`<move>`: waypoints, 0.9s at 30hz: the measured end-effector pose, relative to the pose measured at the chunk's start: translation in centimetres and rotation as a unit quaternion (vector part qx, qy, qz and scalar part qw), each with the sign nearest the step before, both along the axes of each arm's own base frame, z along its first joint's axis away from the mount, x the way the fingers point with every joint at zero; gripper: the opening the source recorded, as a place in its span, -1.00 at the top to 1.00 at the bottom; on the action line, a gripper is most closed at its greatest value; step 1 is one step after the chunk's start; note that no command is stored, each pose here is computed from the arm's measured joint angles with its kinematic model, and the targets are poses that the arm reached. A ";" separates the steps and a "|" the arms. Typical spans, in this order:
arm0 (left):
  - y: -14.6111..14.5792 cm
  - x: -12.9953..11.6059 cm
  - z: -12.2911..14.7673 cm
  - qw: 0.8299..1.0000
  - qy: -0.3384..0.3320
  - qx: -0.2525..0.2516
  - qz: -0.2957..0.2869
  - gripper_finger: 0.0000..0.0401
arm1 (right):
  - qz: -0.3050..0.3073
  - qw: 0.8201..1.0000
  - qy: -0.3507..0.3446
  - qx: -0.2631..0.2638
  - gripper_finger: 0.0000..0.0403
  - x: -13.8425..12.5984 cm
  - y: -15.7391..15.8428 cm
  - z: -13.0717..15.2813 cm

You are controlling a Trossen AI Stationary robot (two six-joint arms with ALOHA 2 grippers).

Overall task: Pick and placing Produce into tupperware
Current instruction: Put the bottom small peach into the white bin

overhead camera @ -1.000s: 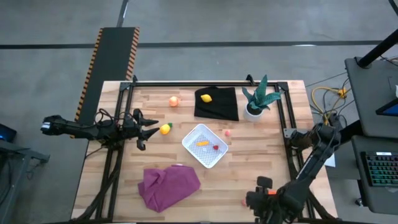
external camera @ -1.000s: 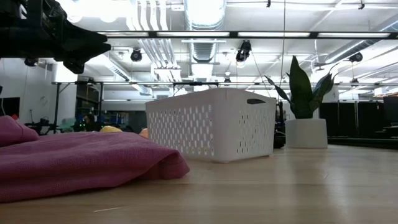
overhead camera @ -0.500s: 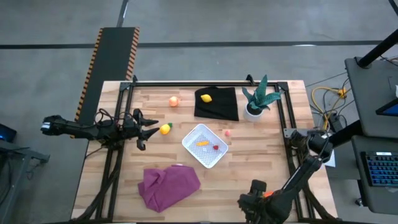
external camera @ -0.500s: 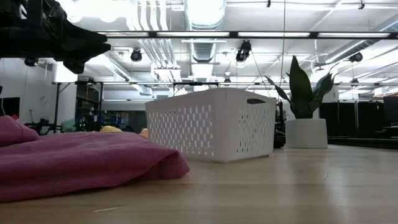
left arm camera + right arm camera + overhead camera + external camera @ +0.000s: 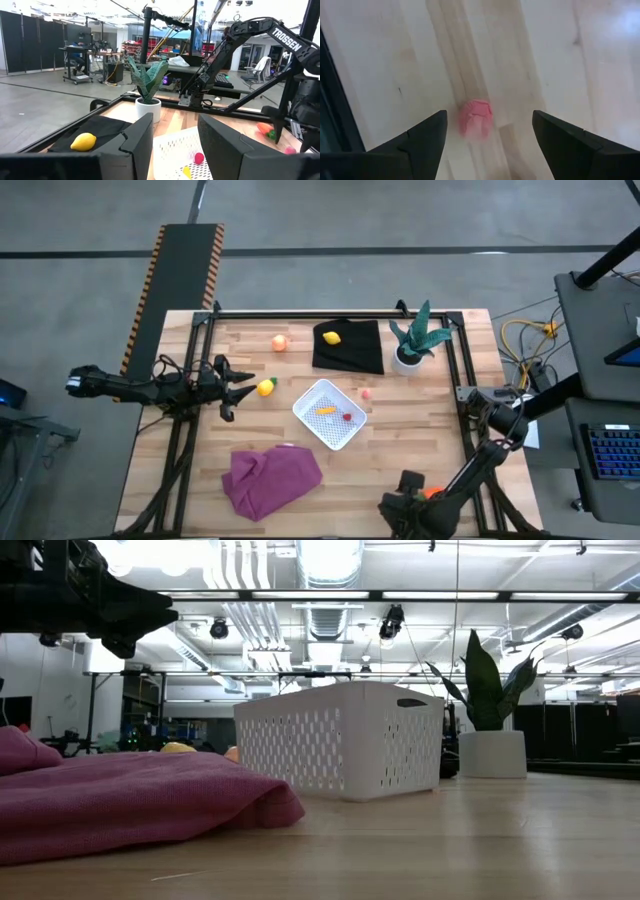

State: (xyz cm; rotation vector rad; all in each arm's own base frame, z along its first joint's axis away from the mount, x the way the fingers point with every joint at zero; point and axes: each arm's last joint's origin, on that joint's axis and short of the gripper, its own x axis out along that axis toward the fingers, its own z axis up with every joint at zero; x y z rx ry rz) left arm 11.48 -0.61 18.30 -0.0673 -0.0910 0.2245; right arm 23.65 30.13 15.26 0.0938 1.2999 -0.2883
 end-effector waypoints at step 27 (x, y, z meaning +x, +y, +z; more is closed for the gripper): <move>0.0 0.0 0.0 1.000 0.000 0.000 0.000 0.29 | 0.021 1.000 0.009 0.012 0.47 0.1 0.1 -1.4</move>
